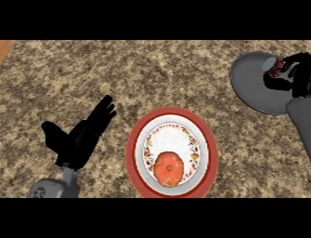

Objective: Pick the cupcake from the plate and place it in the pan

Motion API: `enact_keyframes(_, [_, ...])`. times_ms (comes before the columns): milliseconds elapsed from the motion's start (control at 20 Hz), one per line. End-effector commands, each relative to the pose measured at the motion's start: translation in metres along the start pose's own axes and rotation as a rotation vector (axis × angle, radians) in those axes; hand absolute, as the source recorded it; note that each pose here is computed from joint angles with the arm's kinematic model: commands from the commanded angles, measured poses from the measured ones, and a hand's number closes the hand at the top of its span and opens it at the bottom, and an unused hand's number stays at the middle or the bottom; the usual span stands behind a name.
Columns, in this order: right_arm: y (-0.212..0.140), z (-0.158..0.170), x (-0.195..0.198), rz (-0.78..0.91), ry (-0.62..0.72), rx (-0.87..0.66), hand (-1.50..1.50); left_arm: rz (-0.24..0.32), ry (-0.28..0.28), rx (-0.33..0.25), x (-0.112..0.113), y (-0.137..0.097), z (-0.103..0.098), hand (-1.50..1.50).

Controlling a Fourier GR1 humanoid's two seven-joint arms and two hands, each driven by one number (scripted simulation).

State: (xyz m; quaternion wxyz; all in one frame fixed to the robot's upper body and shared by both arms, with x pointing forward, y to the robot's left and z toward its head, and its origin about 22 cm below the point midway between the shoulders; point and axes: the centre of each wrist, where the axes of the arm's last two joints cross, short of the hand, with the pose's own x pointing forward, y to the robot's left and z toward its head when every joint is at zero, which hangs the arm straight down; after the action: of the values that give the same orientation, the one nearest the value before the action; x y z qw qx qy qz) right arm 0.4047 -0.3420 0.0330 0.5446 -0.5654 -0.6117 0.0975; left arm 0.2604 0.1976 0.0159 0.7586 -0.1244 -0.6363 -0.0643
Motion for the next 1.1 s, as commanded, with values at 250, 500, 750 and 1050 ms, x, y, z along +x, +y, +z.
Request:
enact_keyframes(250, [0.004, 0.006, -0.022, 0.05, 0.124, 0.196, -1.5, -0.011, -0.014, -0.017, 0.01, 0.006, -0.002, 0.0])
enact_keyframes(500, [0.004, -0.003, -0.002, -0.261, 0.096, 0.107, -1.5, 0.007, -0.01, -0.02, 0.012, -0.003, -0.004, 0.0])
enact_keyframes(750, [-0.02, -0.013, -0.031, -0.504, 0.116, 0.072, -1.5, 0.016, 0.027, -0.007, -0.009, -0.007, 0.004, 0.0])
enact_keyframes(1050, [-0.045, -0.015, -0.071, -0.647, 0.181, 0.223, -1.5, 0.005, 0.024, 0.01, -0.009, 0.006, 0.006, 0.0])
